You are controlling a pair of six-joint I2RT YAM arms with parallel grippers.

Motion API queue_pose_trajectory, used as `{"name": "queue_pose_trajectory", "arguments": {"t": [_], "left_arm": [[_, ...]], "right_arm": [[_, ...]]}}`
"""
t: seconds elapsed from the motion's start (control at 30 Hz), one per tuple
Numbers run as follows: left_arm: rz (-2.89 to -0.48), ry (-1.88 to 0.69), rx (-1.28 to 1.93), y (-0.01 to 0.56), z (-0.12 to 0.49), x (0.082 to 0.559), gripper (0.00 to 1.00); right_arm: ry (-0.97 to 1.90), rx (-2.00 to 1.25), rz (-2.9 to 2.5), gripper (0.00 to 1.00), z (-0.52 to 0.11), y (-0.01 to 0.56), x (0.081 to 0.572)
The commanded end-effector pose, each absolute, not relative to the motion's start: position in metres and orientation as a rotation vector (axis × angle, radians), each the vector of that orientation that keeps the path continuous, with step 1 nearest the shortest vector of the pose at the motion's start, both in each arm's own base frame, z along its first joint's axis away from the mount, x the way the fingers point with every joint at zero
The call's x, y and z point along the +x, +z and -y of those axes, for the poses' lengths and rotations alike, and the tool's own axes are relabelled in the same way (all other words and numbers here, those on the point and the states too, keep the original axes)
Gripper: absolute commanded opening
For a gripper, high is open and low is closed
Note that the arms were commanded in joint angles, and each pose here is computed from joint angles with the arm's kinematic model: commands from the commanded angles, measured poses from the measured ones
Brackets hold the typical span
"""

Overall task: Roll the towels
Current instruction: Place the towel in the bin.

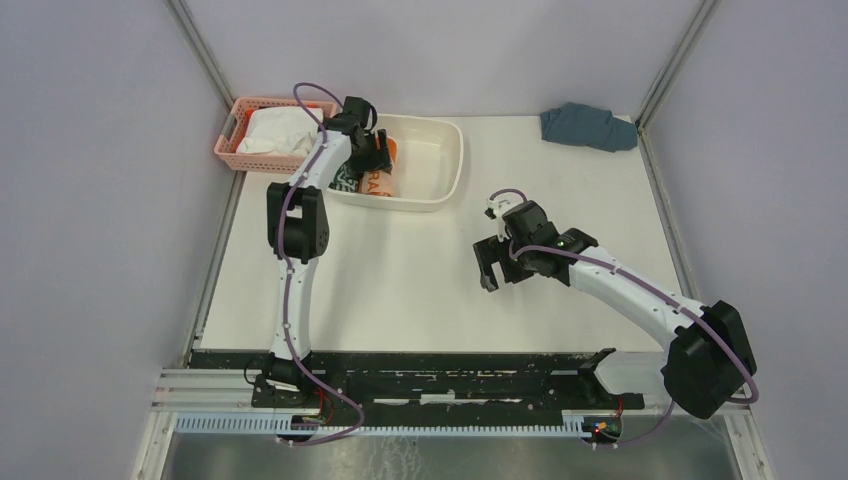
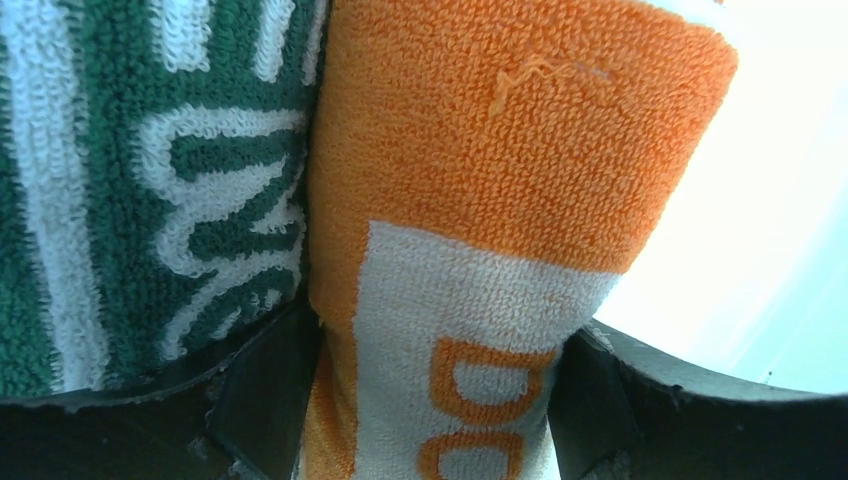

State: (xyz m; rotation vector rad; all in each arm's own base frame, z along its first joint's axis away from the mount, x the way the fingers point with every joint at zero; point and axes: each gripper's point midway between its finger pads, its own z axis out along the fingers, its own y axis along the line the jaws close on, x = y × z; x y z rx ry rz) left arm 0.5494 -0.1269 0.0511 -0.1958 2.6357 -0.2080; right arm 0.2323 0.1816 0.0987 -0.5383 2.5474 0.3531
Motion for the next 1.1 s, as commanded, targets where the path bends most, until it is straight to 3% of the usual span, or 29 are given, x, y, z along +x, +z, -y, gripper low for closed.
{"name": "queue_pose_trajectory", "arguments": {"t": [0.0,0.53,0.73,1.07], "left_arm": [[-2.559,-0.192,-0.209,0.083,0.109,0.560,0.83],[-2.475,-0.283,-0.222,0.122,0.117,0.566,0.86],[-2.418,-0.361,-0.199,0.161,0.124,0.560,0.87],[-2.333,-0.449,-0.135,0.233,0.126,0.497,0.90]], "right_arm": [[0.371,-0.532,-2.494,1.00,-0.183,0.112,0.237],[0.362,-0.533,-2.472,1.00,-0.181,0.121,0.241],[0.327,-0.512,-2.451,1.00,-0.176,0.128,0.245],[0.109,-0.275,-2.268,1.00,-0.133,0.186,0.281]]}}
